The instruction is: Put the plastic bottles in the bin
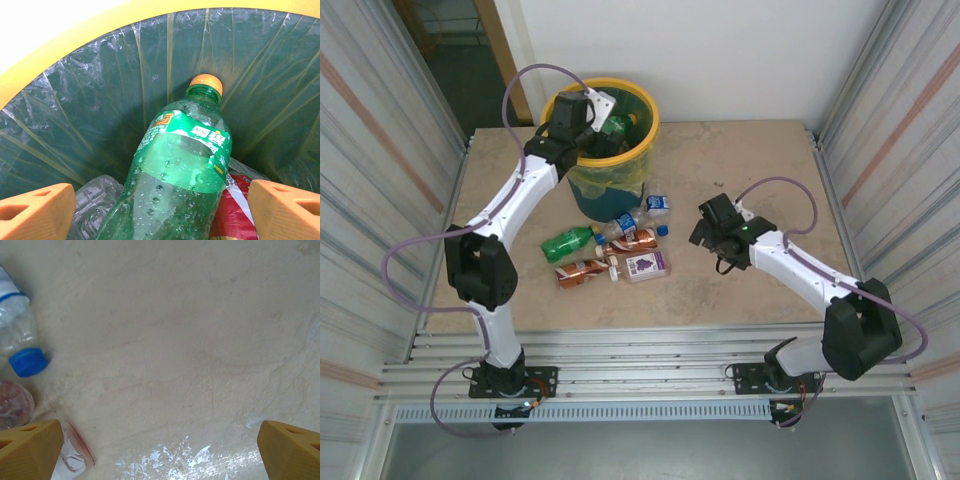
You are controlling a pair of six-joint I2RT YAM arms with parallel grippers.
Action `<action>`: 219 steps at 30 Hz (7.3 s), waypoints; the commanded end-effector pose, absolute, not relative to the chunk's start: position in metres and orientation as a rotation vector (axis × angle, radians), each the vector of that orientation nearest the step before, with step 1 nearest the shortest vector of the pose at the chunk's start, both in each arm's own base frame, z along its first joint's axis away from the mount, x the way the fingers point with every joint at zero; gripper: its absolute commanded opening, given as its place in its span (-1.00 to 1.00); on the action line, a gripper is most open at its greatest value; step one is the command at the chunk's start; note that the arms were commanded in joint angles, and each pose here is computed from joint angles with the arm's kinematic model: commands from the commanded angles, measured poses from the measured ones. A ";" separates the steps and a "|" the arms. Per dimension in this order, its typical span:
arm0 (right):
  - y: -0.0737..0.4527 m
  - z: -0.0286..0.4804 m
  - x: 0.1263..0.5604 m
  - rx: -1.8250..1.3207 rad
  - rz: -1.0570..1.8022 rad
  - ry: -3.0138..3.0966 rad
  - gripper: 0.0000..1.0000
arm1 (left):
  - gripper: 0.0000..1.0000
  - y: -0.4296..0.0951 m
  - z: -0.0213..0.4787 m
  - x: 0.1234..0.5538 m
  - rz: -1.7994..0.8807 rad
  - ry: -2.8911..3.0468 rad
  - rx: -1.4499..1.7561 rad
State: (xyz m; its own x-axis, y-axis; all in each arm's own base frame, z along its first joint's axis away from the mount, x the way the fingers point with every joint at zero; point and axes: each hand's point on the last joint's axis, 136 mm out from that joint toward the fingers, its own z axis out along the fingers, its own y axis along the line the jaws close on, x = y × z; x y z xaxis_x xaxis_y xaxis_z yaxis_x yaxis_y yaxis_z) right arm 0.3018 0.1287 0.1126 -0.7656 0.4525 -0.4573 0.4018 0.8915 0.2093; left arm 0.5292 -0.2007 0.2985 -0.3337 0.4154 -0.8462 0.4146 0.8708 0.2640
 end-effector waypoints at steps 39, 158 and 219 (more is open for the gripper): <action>0.319 0.089 0.293 -0.103 -0.123 2.595 0.96 | 0.97 -0.074 0.352 0.369 0.021 1.693 0.039; 0.253 0.026 0.253 0.371 0.054 2.954 0.50 | 0.98 -0.060 0.314 0.382 -0.076 1.768 -0.067; 0.317 0.356 0.290 -0.562 0.527 1.666 0.31 | -0.18 -0.302 0.397 0.299 -1.303 1.657 0.764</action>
State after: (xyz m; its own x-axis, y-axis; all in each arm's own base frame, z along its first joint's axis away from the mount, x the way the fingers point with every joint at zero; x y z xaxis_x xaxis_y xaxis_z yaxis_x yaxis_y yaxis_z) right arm 0.2943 0.3076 0.3283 -0.2062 -0.0985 -0.9735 -0.5931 0.8039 0.0443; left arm 0.3035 -0.2974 0.3768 -0.4650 -0.0221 -0.8851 0.8365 0.3165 -0.4474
